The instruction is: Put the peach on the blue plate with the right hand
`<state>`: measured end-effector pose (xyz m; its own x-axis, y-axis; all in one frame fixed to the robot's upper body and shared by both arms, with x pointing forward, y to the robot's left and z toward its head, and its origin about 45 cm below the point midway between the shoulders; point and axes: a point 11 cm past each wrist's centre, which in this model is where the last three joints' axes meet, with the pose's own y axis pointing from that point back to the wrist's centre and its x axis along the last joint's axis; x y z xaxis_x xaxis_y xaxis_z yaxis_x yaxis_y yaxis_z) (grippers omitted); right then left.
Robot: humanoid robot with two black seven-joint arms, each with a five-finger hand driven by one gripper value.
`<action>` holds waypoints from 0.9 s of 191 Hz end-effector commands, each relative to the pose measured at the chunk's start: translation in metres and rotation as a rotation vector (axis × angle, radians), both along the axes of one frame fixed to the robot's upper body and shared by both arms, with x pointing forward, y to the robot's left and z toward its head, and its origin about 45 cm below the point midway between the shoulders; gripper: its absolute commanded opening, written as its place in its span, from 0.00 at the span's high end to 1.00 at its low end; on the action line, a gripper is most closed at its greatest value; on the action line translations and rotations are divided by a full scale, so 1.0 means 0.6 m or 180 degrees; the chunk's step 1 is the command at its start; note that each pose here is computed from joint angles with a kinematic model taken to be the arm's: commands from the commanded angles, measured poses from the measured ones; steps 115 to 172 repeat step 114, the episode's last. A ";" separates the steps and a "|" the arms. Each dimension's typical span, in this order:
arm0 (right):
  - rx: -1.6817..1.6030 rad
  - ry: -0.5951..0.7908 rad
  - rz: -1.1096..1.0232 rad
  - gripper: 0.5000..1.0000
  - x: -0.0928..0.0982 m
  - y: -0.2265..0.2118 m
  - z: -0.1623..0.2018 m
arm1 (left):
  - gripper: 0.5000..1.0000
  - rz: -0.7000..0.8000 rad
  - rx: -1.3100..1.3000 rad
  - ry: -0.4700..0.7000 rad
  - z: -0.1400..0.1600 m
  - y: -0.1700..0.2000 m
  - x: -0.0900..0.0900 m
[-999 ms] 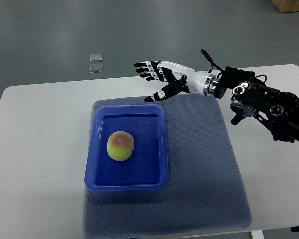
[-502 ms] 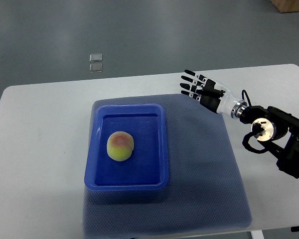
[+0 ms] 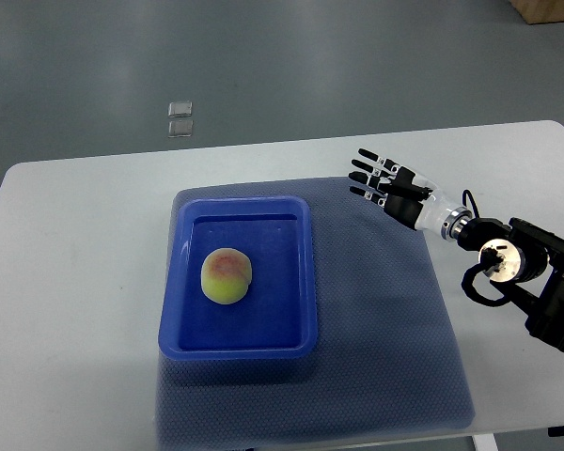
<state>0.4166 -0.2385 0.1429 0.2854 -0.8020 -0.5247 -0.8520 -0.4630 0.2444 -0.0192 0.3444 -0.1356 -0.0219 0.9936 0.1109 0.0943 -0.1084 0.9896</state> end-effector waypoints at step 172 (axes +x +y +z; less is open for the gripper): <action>0.0001 0.0002 0.0003 0.14 0.000 0.001 0.000 | 0.00 0.0031 0.0005 0.0028 0.000 0.001 -0.010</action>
